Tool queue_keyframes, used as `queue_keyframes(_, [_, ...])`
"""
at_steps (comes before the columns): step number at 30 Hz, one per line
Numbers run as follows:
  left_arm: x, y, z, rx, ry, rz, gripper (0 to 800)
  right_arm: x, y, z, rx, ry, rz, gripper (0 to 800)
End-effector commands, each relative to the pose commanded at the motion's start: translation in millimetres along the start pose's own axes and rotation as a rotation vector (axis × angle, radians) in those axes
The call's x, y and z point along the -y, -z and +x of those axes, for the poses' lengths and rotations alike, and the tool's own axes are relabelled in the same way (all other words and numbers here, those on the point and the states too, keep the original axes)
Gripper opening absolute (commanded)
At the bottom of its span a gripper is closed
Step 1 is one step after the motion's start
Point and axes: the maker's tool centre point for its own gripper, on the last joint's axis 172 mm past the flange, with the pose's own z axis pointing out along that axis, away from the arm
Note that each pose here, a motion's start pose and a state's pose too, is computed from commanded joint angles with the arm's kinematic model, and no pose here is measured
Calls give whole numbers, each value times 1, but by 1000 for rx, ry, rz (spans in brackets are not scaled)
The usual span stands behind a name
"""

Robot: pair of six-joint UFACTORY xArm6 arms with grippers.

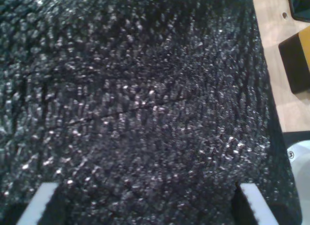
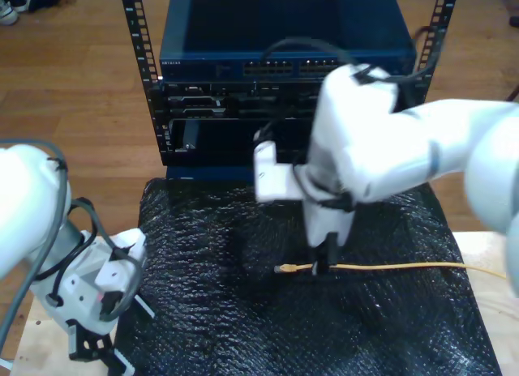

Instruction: Grab the cable and plug it in

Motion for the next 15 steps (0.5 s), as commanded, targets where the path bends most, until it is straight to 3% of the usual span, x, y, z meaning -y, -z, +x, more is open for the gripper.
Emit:
queue_keyframes(7, [13,-1,-7,9,29,29,800,-6,-19,-5,104,-19,-32,793])
queue_keyframes(15, [15,-4,-10,7,46,19,800,-7,-33,14,131,-2,-54,788])
